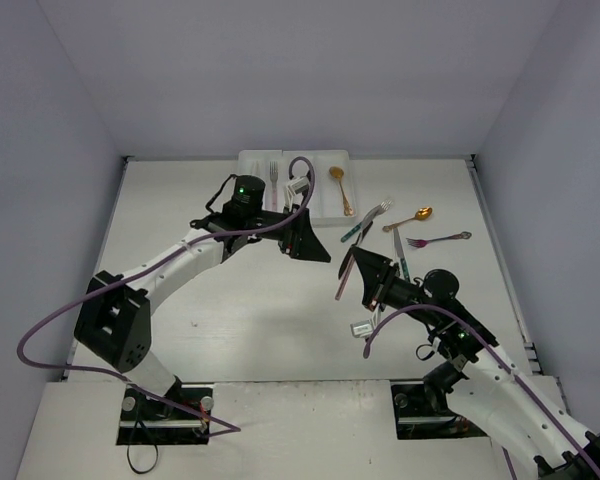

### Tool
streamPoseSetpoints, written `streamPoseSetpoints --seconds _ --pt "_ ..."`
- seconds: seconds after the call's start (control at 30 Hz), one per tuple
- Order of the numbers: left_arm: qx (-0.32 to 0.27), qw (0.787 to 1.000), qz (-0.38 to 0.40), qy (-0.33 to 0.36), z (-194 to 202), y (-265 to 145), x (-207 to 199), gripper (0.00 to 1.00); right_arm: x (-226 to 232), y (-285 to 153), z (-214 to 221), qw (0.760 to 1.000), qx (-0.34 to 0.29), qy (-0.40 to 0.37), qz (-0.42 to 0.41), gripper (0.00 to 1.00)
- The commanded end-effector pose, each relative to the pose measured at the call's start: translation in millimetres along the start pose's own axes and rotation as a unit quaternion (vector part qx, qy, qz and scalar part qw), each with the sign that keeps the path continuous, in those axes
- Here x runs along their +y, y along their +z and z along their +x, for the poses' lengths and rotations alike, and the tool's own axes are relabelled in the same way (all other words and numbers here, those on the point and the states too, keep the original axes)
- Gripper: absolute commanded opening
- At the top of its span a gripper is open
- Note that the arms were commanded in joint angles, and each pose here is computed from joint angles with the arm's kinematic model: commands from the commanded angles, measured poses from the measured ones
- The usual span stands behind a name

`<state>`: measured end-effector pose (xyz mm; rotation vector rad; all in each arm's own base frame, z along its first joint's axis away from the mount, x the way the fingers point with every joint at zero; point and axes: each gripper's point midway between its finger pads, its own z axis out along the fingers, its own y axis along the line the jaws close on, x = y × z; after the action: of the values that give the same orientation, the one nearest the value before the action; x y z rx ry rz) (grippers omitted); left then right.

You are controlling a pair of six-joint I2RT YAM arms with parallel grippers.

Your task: Sort the eating utensils into containers

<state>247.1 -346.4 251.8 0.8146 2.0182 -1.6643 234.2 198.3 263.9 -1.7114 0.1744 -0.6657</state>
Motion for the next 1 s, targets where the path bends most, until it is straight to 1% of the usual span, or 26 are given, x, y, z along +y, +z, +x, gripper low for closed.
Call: streamPoseSetpoints --seconds 0.0,0.13,0.23,0.57,0.67,0.77,0.87,0.97 --pt "-0.015 0.992 0.081 0.096 -25 -10 -69 0.74 -33 3 9 0.995 0.012 -0.088 0.040 0.00" --pt "0.013 0.989 0.114 0.096 -9 -1 -86 0.73 -29 8 11 0.995 0.014 -0.094 0.029 0.00" --pt "0.027 0.988 0.124 0.090 0 5 -91 0.71 -28 10 14 0.995 0.016 -0.094 0.027 0.00" --pt "0.041 0.990 0.120 0.062 8 16 -79 0.70 -36 14 14 0.994 0.012 -0.099 0.039 0.00" --pt "0.043 0.990 0.121 0.058 7 19 -79 0.66 -35 16 14 0.994 0.012 -0.099 0.040 0.00" --pt "0.049 0.990 0.121 0.046 9 24 -77 0.59 -37 17 15 0.994 0.013 -0.100 0.044 0.00" --pt "0.053 0.990 0.121 0.038 11 27 -75 0.56 -38 19 16 0.994 0.014 -0.100 0.045 0.00" --pt "0.054 0.990 0.122 0.041 11 28 -76 0.47 -40 19 17 0.994 0.016 -0.101 0.048 0.00"
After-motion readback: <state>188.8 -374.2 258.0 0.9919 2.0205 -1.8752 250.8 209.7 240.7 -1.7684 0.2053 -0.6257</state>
